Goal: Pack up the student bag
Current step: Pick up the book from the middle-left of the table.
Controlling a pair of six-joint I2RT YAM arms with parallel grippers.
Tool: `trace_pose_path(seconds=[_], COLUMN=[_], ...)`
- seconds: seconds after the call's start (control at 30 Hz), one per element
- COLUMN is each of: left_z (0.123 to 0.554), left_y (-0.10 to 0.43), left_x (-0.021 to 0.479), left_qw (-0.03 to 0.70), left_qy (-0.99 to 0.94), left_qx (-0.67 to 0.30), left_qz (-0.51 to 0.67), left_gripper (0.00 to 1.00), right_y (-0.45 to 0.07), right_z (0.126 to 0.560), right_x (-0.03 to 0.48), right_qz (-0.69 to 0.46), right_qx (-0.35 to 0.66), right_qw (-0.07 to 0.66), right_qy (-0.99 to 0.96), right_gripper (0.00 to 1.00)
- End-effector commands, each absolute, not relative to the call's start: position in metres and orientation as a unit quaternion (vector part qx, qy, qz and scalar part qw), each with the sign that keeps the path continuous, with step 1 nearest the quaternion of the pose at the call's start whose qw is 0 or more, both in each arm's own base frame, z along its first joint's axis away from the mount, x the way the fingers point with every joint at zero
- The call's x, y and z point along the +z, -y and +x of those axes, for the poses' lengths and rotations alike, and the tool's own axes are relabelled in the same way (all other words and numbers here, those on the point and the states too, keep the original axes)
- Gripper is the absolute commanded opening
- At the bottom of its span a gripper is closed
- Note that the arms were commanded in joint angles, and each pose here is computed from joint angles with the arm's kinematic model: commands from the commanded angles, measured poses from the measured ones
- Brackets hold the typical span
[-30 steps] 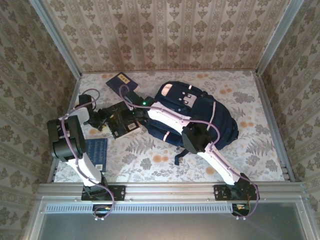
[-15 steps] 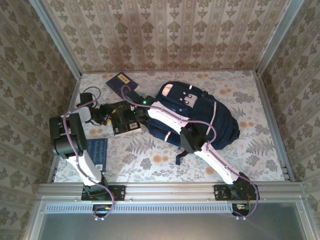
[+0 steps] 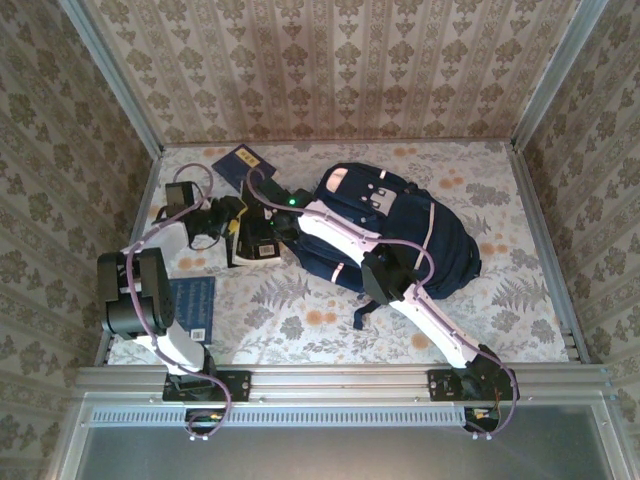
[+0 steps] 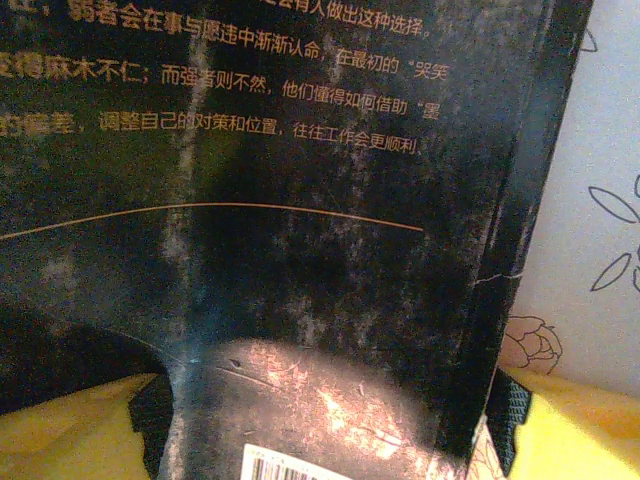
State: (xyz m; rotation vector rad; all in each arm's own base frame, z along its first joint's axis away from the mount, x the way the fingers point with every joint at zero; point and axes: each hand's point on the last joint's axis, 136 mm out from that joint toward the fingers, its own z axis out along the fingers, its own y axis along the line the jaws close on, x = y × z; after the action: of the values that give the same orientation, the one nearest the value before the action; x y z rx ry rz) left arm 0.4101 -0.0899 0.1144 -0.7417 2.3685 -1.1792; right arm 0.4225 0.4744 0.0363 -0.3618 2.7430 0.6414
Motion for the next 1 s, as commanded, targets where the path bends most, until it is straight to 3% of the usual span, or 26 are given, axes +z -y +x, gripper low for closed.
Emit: trace_pose_path(seconds=[0.0,0.23,0.43,0.5,0.73,0.97], left_z=[0.388,0.387,0.393,0.395,0.4,0.396], left_y=[0.114,0.109,0.107,0.108,0.093,0.077], left_x=[0.116,0.093,0.088,0.084,0.092,0.132], left_qw=[0.145,0.117,0.115,0.106,0.122,0.167], left_qy=[-0.852,-0.873,-0.874,-0.873,-0.887,-0.876], left_qx=[-0.448,-0.411,-0.408,-0.41,-0.372,-0.381], left_qz=[-0.23,-0.234,-0.238,-0.243,-0.243,-0.244], left_gripper=[0.49,0.62,0.59,0.51,0.12,0.01], right_y=[-0.463,-0.462,-0.463,-0.463,-0.458,-0.432], right_z=[0.398,0.397,0.396,0.396,0.397,0.393], right_x=[-0.014,-0.011,-0.014,-0.014,0.015,0.119], right_qz=[-0.113,-0.106,-0.104,-0.104,-0.114,-0.121], right_qx=[0.201,0.212,0.216,0.216,0.216,0.224], right_qw=[0.077,0.072,0.068,0.067,0.09,0.172], right_qy=[-0.97,-0.969,-0.969,-0.968,-0.966,-0.952], right_gripper=[0.83,0.83,0.83,0.82,0.8,0.84])
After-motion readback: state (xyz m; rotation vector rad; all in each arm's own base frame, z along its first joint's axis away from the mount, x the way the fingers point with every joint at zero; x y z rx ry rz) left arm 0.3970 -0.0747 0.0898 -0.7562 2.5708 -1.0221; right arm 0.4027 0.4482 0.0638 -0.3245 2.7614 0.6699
